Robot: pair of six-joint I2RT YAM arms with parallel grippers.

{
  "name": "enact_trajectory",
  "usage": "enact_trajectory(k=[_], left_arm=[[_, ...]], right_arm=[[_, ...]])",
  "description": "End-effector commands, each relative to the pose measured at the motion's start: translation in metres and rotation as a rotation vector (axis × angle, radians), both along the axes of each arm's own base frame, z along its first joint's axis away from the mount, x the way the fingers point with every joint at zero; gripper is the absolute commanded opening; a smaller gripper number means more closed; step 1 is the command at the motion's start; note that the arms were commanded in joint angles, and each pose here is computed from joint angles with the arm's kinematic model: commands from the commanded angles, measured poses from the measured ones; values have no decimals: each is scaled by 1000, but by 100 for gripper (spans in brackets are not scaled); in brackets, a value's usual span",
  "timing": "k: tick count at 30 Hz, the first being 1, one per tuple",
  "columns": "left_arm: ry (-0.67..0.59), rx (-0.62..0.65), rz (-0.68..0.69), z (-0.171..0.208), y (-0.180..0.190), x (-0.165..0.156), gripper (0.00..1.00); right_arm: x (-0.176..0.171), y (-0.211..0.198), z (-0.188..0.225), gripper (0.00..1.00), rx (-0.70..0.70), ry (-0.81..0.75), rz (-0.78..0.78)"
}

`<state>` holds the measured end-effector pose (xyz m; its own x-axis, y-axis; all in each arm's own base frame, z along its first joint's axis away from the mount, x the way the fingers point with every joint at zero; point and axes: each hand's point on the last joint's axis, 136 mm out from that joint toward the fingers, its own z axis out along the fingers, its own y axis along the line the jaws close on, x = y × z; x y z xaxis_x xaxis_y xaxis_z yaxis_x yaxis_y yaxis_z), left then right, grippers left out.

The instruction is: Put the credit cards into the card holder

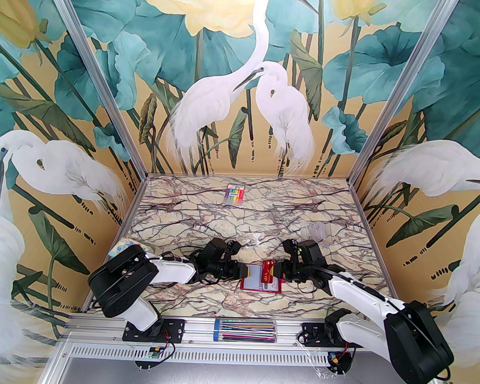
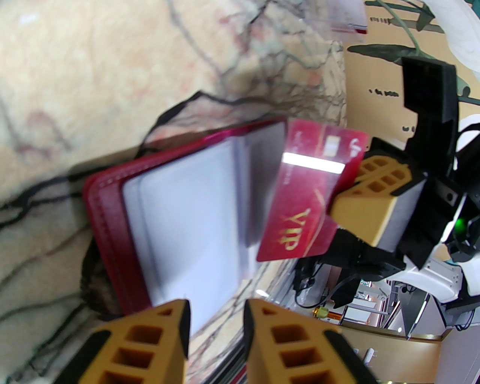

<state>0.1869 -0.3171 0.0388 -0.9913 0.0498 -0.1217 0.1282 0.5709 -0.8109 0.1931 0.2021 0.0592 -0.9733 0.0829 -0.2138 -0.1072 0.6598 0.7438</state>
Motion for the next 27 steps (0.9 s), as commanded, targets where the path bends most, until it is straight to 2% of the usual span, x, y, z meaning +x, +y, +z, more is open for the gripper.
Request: enact_trajectory(k=[1,27], left_arm=[[-32,-12,-4,6,-9,7,30],[-23,111,13,-16,3,4,26]], right_arm=[[0,1,-3,0,18,14,-4],[-2,5,-16,0,21,75,9]])
